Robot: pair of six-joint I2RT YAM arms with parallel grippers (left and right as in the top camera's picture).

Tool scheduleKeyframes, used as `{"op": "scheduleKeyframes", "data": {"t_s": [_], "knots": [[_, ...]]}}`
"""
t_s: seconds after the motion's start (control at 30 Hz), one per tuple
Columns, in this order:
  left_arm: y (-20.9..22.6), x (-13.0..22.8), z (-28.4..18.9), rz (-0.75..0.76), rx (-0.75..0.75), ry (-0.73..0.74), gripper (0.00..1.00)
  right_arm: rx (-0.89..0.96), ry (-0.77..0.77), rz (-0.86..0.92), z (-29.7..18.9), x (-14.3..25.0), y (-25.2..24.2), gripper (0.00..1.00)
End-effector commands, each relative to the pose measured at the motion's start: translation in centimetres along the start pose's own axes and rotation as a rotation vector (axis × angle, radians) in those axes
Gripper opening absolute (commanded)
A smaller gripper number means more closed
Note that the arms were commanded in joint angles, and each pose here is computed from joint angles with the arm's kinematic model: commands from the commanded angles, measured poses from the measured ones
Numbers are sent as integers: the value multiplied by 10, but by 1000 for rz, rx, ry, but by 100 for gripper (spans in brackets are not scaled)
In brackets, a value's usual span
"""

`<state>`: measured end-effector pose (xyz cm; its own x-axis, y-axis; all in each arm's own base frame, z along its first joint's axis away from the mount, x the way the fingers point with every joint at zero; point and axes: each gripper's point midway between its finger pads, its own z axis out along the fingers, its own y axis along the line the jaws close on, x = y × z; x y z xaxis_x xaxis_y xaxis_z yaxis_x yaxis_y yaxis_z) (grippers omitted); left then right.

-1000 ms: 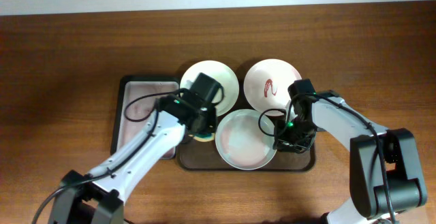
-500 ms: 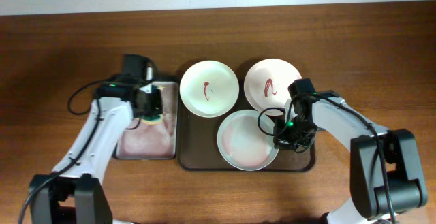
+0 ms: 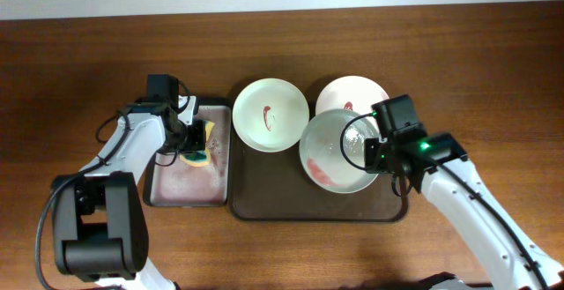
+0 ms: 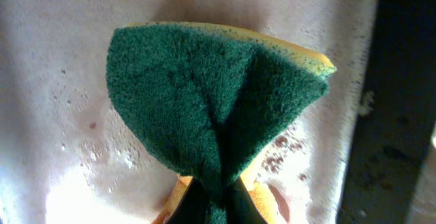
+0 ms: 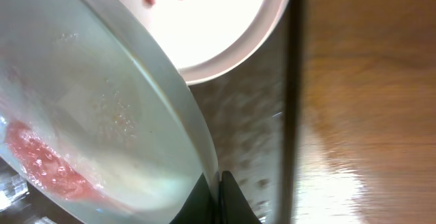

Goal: Clean dirty plates on tray and stack at the side

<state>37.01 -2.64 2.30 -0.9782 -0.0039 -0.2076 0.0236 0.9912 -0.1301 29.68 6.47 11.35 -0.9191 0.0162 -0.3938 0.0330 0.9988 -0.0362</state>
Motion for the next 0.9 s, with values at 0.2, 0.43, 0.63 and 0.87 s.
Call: {"op": "scheduleKeyframes", "data": {"t_s": [0.2,0.43,0.63,0.87], "knots": [[7,-4,5,22,-34,-9,59,267,-321,-144,-52,-50,12,4],[7,-4,5,22,-34,-9,64,392,-469,-259,-80,-52,36,4],[7,-4,5,22,-34,-10,66,469,-553,-297,-98,-53,43,4],[7,-4,5,22,-34,-9,68,500,-584,-288,-104,-56,42,4]]}}
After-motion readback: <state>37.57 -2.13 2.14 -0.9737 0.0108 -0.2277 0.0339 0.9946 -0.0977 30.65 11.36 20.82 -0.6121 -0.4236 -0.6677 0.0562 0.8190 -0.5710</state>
